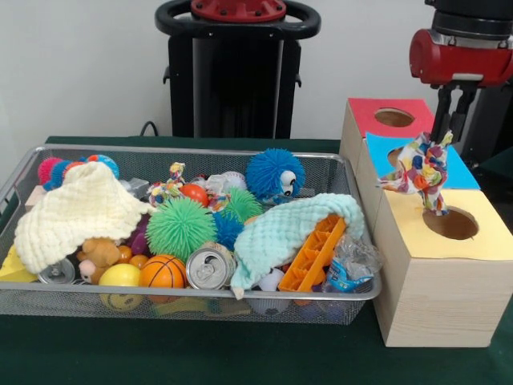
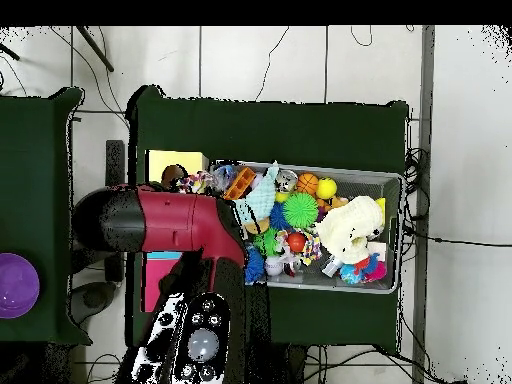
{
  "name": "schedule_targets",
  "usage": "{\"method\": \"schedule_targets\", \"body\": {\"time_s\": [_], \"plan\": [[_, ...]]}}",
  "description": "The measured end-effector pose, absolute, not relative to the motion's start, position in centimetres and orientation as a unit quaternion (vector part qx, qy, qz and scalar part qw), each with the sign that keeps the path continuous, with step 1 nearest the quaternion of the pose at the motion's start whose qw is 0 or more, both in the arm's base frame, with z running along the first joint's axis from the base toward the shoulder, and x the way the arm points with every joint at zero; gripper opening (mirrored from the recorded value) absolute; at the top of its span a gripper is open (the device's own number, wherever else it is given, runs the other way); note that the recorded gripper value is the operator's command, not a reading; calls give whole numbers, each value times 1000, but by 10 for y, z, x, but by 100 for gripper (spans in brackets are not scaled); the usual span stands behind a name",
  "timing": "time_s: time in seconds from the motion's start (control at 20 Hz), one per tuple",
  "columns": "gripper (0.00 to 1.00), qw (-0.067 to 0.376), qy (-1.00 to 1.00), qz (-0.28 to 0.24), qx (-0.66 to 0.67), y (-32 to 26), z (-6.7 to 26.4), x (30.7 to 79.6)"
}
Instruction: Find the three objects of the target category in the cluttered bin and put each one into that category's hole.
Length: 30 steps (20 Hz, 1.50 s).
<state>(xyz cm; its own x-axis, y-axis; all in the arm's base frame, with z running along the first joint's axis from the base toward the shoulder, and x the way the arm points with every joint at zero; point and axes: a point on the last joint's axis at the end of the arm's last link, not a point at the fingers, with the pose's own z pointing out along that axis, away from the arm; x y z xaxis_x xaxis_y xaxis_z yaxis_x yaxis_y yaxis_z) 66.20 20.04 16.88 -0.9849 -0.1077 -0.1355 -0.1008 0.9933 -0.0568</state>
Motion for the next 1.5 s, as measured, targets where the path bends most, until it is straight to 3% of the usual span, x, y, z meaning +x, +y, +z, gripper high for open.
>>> {"method": "schedule_targets", "body": {"time_s": [0.85, 1.5], "plan": [[0, 65, 996, -22, -62, 217, 163, 656], [0, 92, 994, -16, -57, 227, 159, 669]]}}
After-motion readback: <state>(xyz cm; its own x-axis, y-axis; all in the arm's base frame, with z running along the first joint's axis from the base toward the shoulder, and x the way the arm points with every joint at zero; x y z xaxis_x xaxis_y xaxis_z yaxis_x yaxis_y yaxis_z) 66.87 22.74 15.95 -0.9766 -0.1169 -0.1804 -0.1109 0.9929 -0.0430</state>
